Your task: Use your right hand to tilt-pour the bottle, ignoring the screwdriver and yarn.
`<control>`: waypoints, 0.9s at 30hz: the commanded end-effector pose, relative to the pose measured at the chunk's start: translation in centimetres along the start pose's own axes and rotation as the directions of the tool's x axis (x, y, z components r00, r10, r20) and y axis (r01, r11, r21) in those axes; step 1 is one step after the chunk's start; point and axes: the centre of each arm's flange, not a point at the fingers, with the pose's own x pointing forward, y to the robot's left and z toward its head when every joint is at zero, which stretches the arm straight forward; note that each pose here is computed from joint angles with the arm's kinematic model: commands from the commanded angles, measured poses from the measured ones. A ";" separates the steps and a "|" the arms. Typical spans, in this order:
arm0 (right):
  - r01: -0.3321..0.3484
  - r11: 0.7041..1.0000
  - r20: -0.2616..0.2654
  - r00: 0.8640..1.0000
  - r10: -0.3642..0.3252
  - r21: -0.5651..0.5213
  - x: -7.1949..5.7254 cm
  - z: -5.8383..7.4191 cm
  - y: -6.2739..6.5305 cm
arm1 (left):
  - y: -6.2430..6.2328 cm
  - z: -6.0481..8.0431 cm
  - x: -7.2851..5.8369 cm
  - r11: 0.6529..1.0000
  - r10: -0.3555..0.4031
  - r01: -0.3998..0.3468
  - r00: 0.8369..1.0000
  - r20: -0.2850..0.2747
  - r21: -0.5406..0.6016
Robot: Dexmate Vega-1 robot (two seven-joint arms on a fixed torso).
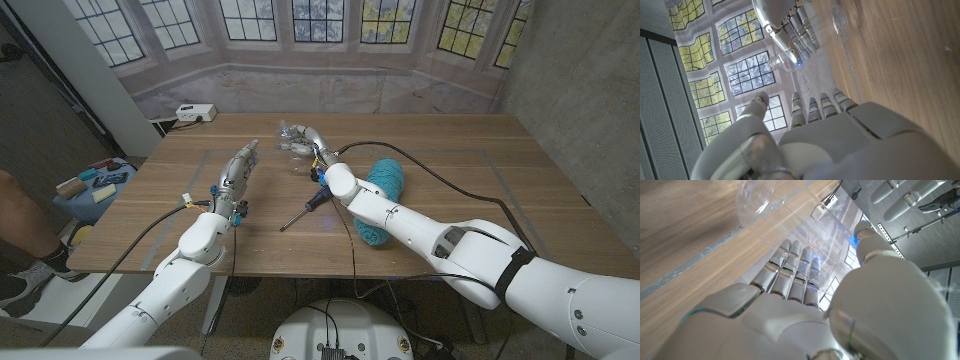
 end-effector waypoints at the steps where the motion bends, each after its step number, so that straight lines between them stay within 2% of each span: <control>1: 0.031 1.000 -0.029 0.999 -0.031 0.002 -0.1 -1.2 1.2 | 0.4 0.2 -0.5 1.000 -0.002 0.002 1.000 0.008 0.001; 13: 0.035 0.999 -0.050 0.998 -0.035 -0.002 0.3 -2.0 1.9 | 0.5 0.3 -0.9 1.000 0.006 -0.006 1.000 0.000 0.002; 27: 0.029 1.000 -0.066 0.997 -0.029 0.001 0.5 -2.3 1.6 | 0.4 0.3 -0.3 1.000 -0.004 0.004 1.000 0.000 0.003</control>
